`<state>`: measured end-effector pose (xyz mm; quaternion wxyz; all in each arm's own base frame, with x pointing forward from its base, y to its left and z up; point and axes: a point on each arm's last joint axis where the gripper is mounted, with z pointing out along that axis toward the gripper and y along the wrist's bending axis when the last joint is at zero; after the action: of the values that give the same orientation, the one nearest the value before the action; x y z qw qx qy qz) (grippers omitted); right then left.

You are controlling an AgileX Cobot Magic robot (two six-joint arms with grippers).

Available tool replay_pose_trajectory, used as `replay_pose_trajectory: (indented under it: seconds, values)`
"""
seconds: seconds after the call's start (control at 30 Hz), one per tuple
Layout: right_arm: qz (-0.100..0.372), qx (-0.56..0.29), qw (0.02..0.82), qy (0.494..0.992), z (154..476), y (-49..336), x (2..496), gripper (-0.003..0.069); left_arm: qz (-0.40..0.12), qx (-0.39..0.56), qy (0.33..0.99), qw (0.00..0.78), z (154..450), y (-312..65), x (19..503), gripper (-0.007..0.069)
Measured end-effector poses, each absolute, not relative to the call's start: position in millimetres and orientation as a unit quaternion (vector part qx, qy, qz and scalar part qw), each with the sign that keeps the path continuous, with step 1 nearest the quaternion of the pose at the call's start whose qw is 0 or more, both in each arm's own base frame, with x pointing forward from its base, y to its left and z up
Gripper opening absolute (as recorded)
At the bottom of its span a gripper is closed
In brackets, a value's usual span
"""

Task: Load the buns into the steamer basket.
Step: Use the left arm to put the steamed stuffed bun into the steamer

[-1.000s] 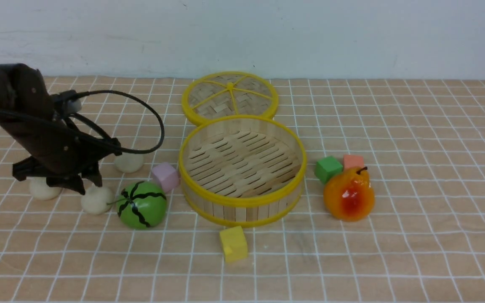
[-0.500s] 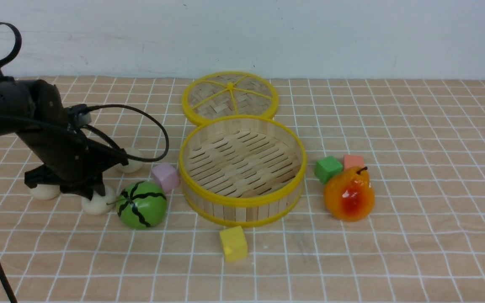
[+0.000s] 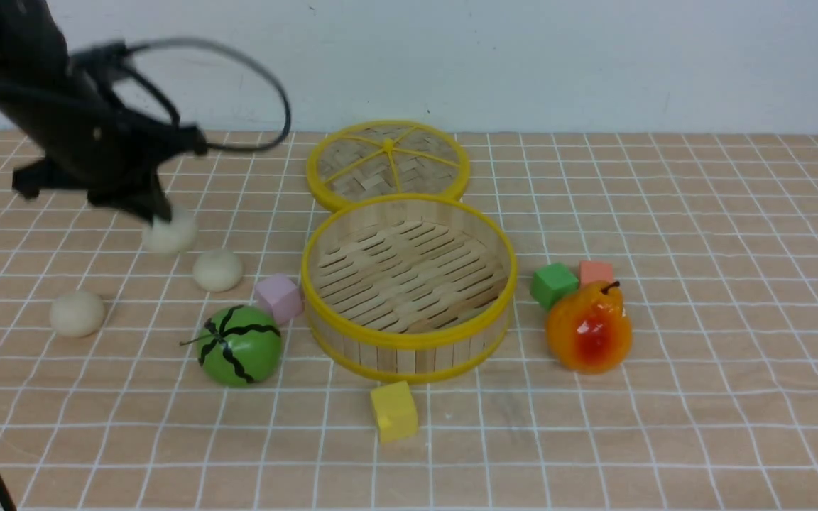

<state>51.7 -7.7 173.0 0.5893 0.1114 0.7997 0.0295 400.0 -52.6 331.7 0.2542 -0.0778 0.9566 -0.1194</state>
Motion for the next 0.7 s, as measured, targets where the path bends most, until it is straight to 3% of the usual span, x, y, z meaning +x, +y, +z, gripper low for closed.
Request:
replay_pose_trajectory:
  seconds: [0.07, 0.1, 0.27, 0.47, 0.7]
  values:
    - [0.029, 0.111, 0.589, 0.800, 173.0, -7.7, 51.7, 0.0241, -0.135, -0.053, 0.952, 0.270, 346.4, -67.6, 394.5, -0.0013]
    - [0.029, 0.111, 0.589, 0.800, 173.0, -7.7, 51.7, 0.0241, -0.153, -0.017, 0.946, 0.285, 359.9, -92.3, 387.3, -0.0013]
    - [0.029, 0.111, 0.589, 0.800, 173.0, -7.7, 51.7, 0.0241, -0.195, 0.063, 0.933, 0.295, 355.1, -166.9, 376.9, -0.0013]
    - [0.029, 0.111, 0.589, 0.800, 173.0, -7.7, 51.7, 0.0241, -0.217, 0.109, 0.915, 0.323, 307.0, -235.6, 391.5, -0.0010]
    - [0.029, 0.111, 0.589, 0.800, 173.0, -7.7, 51.7, 0.0241, -0.207, 0.093, 0.927, 0.299, 242.8, -254.5, 413.9, 0.0000]
